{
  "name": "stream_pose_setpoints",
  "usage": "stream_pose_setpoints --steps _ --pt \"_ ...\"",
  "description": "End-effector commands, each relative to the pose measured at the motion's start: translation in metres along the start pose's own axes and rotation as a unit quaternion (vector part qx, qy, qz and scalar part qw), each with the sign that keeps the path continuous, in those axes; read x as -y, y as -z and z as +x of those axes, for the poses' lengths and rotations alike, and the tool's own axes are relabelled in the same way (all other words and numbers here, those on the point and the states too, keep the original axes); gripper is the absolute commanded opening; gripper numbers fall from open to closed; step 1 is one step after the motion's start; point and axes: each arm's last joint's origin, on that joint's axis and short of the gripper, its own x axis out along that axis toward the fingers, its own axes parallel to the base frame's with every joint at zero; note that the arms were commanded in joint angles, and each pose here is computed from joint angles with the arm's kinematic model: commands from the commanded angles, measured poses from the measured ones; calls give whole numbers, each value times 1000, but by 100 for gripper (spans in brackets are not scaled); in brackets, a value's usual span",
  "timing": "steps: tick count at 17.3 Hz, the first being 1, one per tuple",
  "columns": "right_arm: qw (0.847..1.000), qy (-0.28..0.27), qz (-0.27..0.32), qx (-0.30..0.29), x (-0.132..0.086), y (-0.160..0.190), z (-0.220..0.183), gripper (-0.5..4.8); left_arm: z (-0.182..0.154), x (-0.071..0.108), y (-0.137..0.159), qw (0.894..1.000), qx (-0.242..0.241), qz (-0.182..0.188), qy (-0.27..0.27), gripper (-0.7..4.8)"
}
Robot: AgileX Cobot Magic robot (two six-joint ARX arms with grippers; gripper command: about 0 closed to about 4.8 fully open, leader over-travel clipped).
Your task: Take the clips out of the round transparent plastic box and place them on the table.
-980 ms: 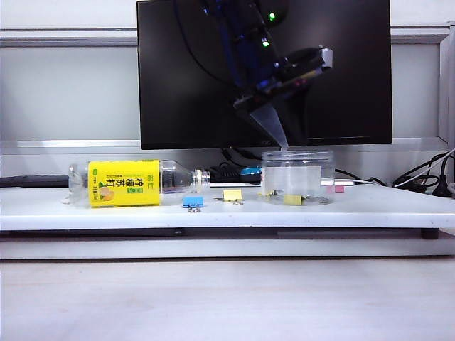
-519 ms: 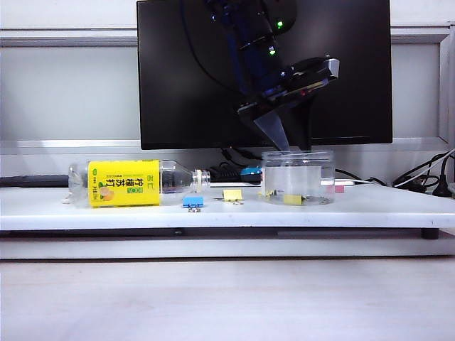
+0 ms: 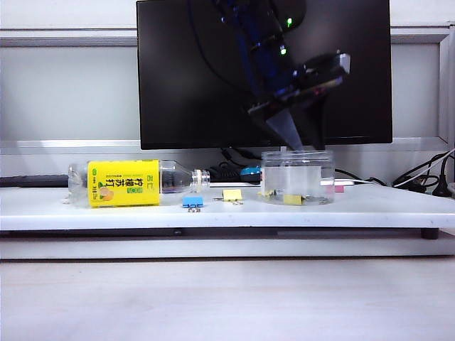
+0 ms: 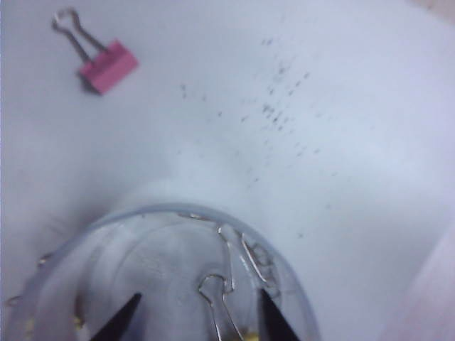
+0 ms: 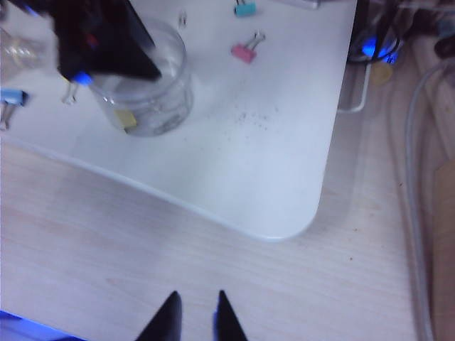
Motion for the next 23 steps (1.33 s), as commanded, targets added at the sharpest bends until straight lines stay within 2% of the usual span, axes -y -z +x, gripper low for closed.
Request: stream_pose_setpoints --steps 1,6,9,23 --pt "1000 1 1 2 0 2 -3 71 5 1 2 1000 -9 -13 5 209" --pt "1000 -1 1 -5 0 4 -3 71 7 1 7 999 -38 -15 -6 209" --pt "1000 -4 1 -9 0 5 -4 71 6 -7 14 997 -67 -23 -26 209" --pt "1000 -5 1 -8 0 11 -4 71 4 -12 19 995 -90 -16 -28 209"
